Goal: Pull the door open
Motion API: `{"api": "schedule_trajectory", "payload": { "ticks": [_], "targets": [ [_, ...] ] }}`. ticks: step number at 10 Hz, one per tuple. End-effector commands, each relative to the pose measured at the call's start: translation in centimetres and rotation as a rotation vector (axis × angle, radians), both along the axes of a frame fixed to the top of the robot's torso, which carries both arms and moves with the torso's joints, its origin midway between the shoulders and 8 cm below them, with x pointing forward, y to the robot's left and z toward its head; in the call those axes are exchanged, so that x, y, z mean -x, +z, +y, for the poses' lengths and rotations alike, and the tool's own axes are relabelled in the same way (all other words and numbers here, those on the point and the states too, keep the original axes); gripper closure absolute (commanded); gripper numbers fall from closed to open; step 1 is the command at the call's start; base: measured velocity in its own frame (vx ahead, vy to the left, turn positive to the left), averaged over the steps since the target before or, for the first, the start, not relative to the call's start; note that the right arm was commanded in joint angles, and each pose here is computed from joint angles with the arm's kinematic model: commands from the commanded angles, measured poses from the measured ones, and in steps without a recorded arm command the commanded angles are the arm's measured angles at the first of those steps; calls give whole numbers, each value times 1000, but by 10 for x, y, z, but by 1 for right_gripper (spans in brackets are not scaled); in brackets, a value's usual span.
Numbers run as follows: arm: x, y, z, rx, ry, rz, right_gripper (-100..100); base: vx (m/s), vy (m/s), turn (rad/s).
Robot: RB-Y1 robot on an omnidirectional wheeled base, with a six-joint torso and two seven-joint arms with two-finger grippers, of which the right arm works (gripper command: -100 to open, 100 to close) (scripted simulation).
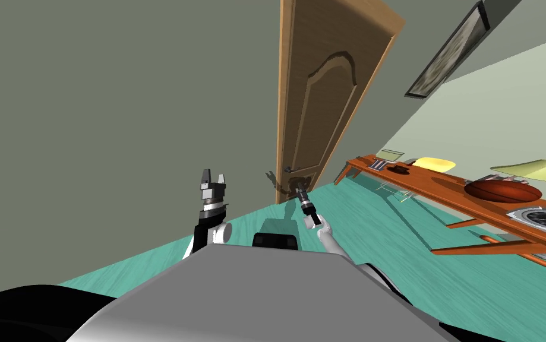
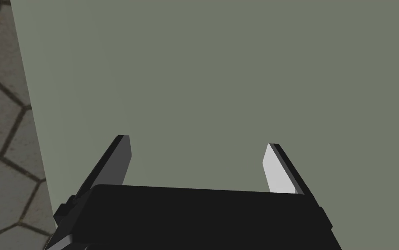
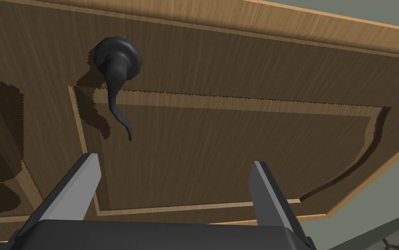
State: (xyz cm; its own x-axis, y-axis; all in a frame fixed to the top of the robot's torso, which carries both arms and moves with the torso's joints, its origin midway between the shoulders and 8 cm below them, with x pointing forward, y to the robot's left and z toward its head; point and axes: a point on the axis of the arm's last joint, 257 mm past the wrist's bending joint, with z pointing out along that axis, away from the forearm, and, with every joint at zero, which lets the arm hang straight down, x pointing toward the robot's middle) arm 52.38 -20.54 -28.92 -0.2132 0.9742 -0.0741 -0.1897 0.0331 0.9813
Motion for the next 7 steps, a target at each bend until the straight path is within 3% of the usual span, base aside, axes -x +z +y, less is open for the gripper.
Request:
{"api": "schedule_trajectory", "payload": {
  "ticks": [1, 7],
  "targets": [
    [-3, -7, 0, 5, 5, 15, -100, 76, -79, 79],
    [-10, -29, -1, 24, 20, 65, -100, 72, -66, 69]
  ]
}}
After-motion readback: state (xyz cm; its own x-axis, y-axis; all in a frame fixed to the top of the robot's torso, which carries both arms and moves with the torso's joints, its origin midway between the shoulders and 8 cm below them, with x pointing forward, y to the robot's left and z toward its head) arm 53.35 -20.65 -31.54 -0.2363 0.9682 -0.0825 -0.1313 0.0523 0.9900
